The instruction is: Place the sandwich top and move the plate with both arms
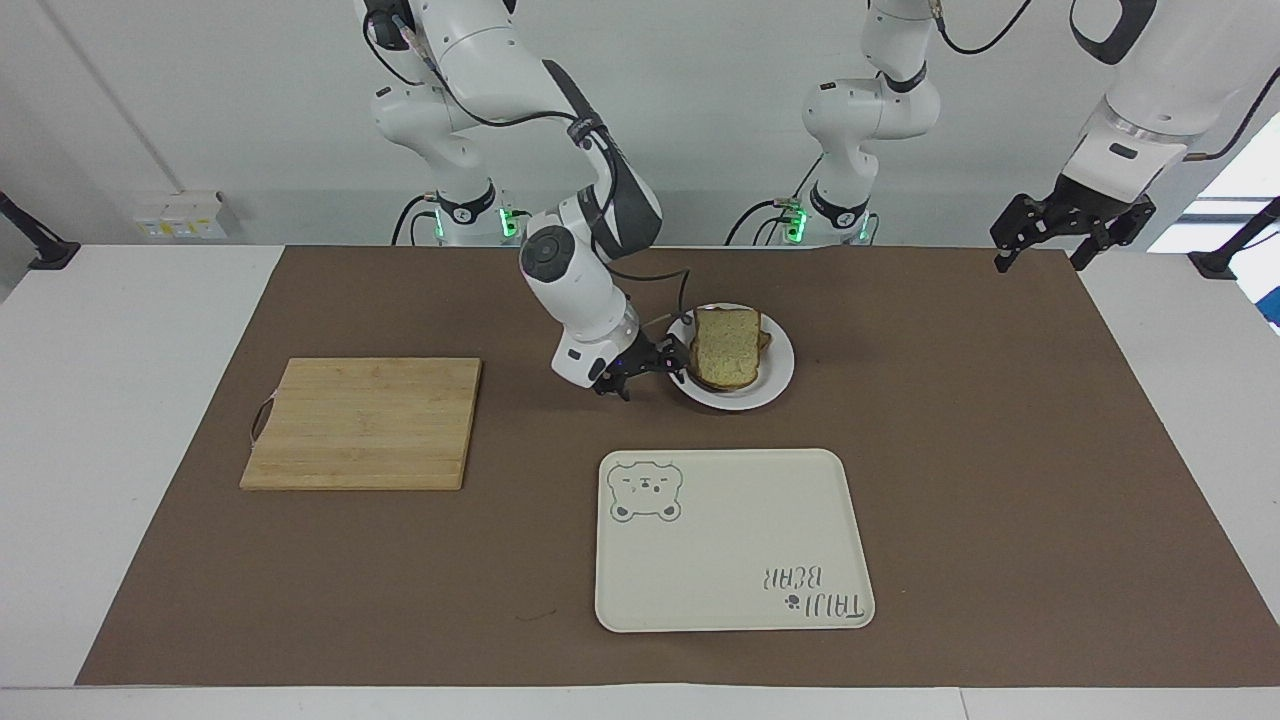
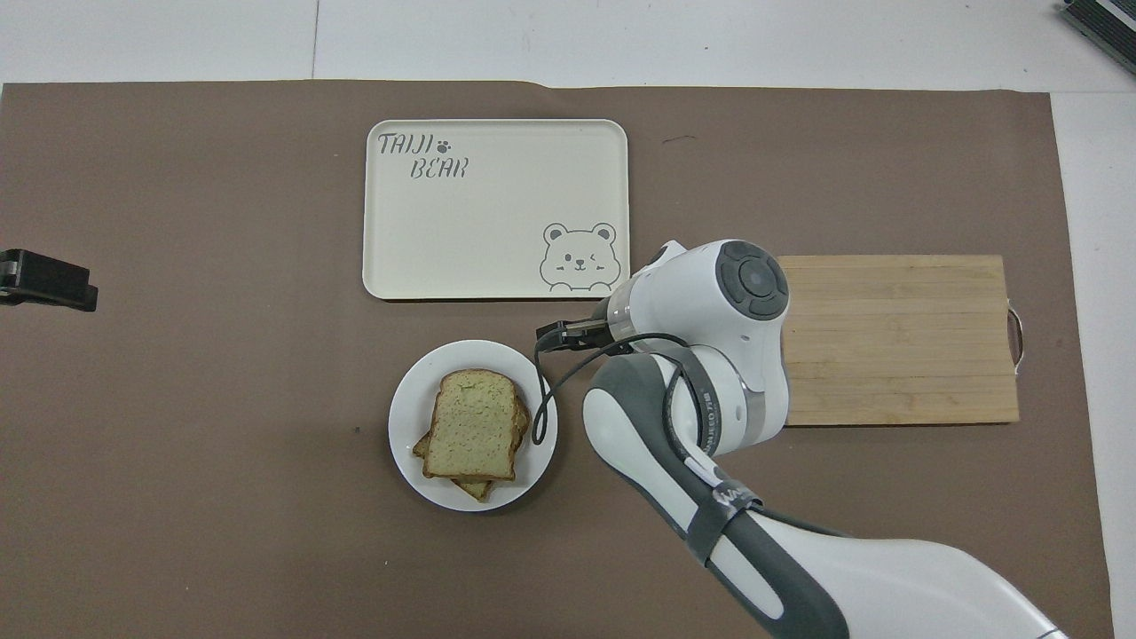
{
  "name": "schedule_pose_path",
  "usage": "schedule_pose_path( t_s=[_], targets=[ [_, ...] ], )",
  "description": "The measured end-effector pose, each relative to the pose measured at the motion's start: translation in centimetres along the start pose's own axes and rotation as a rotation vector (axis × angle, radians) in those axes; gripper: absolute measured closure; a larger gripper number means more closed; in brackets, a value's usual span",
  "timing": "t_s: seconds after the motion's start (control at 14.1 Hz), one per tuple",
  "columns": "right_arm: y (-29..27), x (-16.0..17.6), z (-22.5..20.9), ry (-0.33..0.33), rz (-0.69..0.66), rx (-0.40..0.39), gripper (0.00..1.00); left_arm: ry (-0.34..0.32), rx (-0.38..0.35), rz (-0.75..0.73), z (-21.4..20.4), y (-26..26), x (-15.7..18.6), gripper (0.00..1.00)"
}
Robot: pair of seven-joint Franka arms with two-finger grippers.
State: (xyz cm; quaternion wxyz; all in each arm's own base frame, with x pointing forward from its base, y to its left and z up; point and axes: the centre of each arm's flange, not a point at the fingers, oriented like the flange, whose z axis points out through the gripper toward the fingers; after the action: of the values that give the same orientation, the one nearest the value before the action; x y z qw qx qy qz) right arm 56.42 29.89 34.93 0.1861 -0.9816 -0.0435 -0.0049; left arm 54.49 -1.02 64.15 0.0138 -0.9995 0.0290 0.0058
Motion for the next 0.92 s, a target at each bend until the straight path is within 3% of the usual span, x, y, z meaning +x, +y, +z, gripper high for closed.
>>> schedule_pose_path(
  t_s=[0.28, 0.5, 0.64, 0.92],
  targets=[
    [5.3, 2.0, -6.3, 0.072, 0.022, -0.079, 0.0, 0.0, 0.0, 0.0, 0.0, 0.0, 0.0, 0.0],
    [7.2, 2.3, -10.4, 0.109, 0.021, -0.209, 0.0, 0.0, 0.0, 0.0, 0.0, 0.0, 0.0, 0.0],
    [8.0, 2.3, -13.3, 0.091, 0.032, -0.269, 0.0, 0.0, 0.0, 0.0, 0.0, 0.0, 0.0, 0.0],
    [8.7, 1.6, -18.6, 0.061, 0.061, -0.291, 0.0, 0.0, 0.0, 0.002, 0.0, 0.1, 0.0, 0.0]
  ],
)
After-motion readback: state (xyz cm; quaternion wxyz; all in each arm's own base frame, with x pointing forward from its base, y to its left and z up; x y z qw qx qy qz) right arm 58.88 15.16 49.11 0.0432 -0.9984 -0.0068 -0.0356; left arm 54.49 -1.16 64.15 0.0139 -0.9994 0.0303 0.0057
